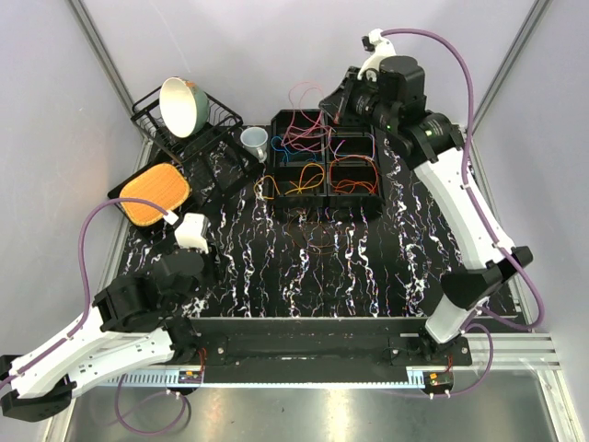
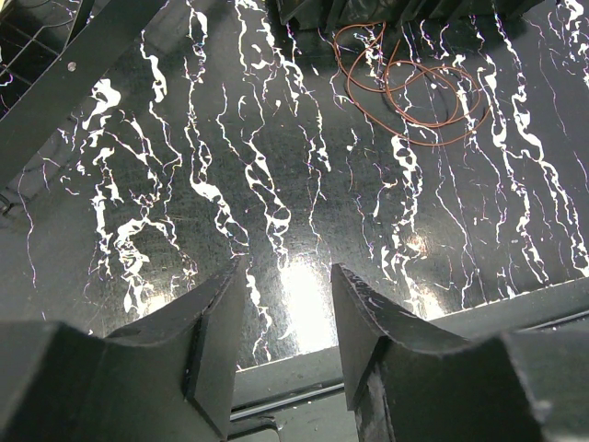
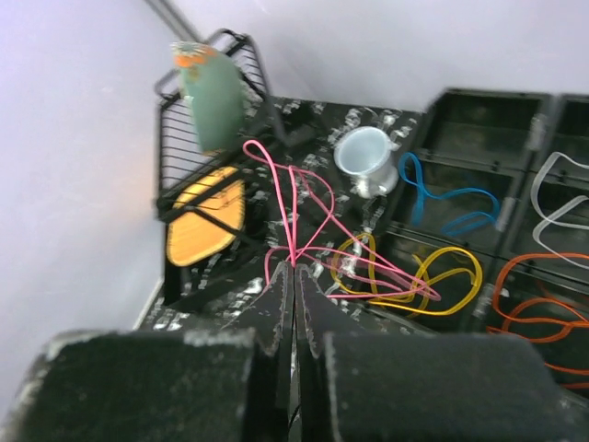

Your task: Untangle the cables

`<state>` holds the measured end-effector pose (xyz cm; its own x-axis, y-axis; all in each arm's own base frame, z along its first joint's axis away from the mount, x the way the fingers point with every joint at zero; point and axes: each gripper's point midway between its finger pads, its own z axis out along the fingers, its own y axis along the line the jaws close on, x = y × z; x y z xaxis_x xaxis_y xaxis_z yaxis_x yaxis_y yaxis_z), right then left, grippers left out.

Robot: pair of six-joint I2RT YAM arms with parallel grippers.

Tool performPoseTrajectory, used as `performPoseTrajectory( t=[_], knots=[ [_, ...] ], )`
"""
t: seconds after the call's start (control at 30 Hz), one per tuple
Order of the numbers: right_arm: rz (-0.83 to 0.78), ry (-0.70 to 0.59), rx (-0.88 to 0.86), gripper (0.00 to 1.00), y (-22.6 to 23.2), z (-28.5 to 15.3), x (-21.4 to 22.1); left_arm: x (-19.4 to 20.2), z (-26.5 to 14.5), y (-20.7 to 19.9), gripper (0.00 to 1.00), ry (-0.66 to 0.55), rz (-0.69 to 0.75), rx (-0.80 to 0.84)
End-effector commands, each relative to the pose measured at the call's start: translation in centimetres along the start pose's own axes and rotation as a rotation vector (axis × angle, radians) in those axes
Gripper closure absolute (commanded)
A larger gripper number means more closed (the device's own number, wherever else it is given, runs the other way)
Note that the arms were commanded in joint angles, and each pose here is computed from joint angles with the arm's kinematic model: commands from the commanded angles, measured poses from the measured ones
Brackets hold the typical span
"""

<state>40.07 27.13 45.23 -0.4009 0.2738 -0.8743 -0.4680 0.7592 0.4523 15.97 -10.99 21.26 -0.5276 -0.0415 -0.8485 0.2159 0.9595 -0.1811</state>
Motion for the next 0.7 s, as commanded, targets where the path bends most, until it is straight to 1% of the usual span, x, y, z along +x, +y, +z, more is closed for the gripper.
performPoseTrajectory(
  t=[0.0,0.07,0.1,0.13,0.17,0.2,0.23,0.3,0.33,0.4,0.43,0.47,0.5,0.53,0.57,0.6,0.67],
  knots=[
    [-0.055,-0.034,0.105,1.0,-2.5,0.0,-1.6,-1.0,0.1,0.1,0.55,-0.048,-0.018,-0.011],
    [-0.06,-0.043,0.141,1.0,-3.6,0.4,-2.0,-1.0,0.1,0.3,0.53,-0.048,-0.024,-0.021],
    [-0.065,-0.047,0.163,1.0,-4.2,0.5,-2.2,-1.2,0.1,0.6,0.46,-0.056,-0.03,-0.038],
    [-0.062,-0.037,0.177,1.0,-4.9,1.2,-1.9,-1.1,0.0,0.9,0.23,-0.053,-0.029,-0.056],
    [-0.061,-0.047,0.189,1.0,-5.4,1.2,-2.6,-1.2,-0.1,1.2,0.08,-0.058,-0.047,-0.071],
    [-0.065,-0.05,0.194,1.0,-5.8,1.4,-2.9,-1.4,-0.1,1.7,0.01,-0.072,-0.052,-0.096],
    [-0.065,-0.03,0.209,1.0,-6.7,2.6,-2.3,-1.4,-0.3,1.8,0.01,-0.075,-0.057,-0.098],
    [-0.077,-0.044,0.226,1.0,-7.6,2.9,-3.2,-1.6,-0.4,2.1,0.01,-0.092,-0.074,-0.107],
    [-0.076,-0.019,0.242,1.0,-8.8,4.3,-2.4,-1.8,-0.4,2.2,0.01,-0.104,-0.089,-0.106],
    [-0.091,-0.039,0.251,1.0,-9.5,4.5,-3.7,-1.9,-0.4,2.3,0.01,-0.122,-0.101,-0.104],
    [-0.091,-0.015,0.262,1.0,-10.5,5.8,-2.8,-2.3,-0.5,2.3,0.01,-0.143,-0.126,-0.109],
    [-0.1,-0.034,0.259,1.0,-10.5,5.8,-3.6,-2.6,-0.6,2.4,0.01,-0.161,-0.167,-0.11],
    [-0.112,-0.018,0.272,1.0,-11.5,6.9,-3.0,-2.8,-0.7,2.1,0.01,-0.166,-0.176,-0.091],
    [-0.112,-0.023,0.287,1.0,-12.4,7.1,-3.2,-3.2,-0.7,1.4,0.01,-0.18,-0.185,-0.055],
    [-0.115,-0.045,0.289,1.0,-12.7,7.3,-3.9,-3.1,-0.7,1.2,0.01,-0.19,-0.158,-0.027],
    [-0.115,-0.032,0.301,1.0,-13.9,8.2,-3.3,-3.0,-0.8,0.6,0.01,-0.186,-0.155,0.018],
    [-0.118,-0.065,0.316,1.0,-15.3,8.5,-4.3,-3.2,-0.8,-0.2,0.01,-0.212,-0.167,0.073]
  ],
)
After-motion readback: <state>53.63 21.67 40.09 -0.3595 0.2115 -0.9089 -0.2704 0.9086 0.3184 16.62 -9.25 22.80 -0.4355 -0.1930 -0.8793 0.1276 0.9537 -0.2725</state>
